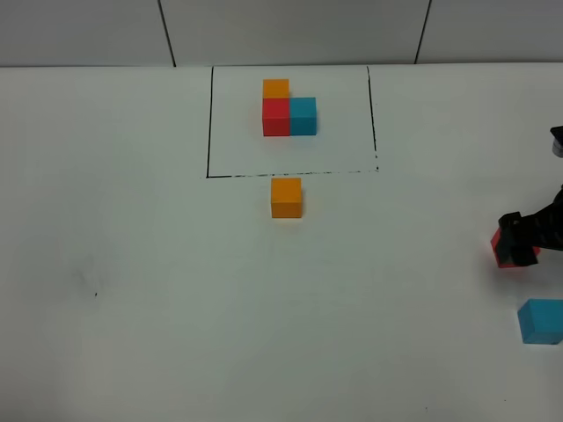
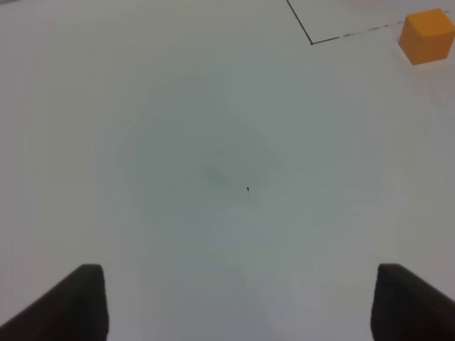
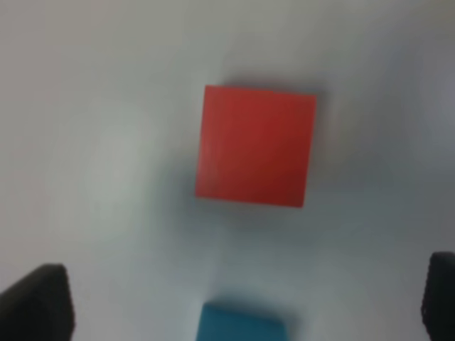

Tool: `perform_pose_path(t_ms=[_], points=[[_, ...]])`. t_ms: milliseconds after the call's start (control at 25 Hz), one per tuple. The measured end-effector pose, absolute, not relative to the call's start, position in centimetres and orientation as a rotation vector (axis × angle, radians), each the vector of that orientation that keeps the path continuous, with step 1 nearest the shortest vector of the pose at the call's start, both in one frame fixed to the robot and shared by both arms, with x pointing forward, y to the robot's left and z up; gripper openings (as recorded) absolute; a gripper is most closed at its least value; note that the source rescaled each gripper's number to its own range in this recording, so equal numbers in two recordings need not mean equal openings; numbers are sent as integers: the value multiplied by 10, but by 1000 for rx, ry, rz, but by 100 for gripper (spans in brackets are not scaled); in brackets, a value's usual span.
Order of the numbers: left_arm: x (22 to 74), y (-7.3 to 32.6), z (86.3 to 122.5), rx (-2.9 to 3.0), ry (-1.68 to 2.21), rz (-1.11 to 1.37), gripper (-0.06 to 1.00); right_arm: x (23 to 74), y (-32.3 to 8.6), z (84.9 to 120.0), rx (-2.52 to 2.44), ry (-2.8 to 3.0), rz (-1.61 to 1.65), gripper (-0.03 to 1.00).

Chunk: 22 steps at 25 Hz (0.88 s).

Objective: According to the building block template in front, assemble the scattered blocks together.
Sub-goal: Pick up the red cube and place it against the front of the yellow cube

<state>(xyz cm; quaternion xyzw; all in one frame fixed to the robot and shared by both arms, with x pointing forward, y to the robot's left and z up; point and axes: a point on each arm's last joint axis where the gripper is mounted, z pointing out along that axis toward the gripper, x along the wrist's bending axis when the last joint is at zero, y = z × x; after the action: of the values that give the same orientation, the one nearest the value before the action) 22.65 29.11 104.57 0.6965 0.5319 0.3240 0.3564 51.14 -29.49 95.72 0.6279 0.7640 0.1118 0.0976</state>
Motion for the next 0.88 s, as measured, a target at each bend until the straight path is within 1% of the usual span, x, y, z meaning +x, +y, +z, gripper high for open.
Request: perform_pose_path(t_ms=[440,640,720,760,840,880], points=[[227,291,1046,1798,1374,836,88,541,-296,929,1872,2276,293,96],[227,291,1046,1798,1374,836,88,545,-298,914,1886,2284,237,92],[227,291,1046,1798,1374,836,88,545,-298,910,1899,2287,225,87],[227,291,1046,1798,1374,836,88,545,-298,908,1906,2287,220,83],[227,291,1046,1798,1374,836,88,546,-298,905,1917,2286,212,70],[227,291,1046,1798,1374,836,88,546,-298,904,1920,2287,209,59]])
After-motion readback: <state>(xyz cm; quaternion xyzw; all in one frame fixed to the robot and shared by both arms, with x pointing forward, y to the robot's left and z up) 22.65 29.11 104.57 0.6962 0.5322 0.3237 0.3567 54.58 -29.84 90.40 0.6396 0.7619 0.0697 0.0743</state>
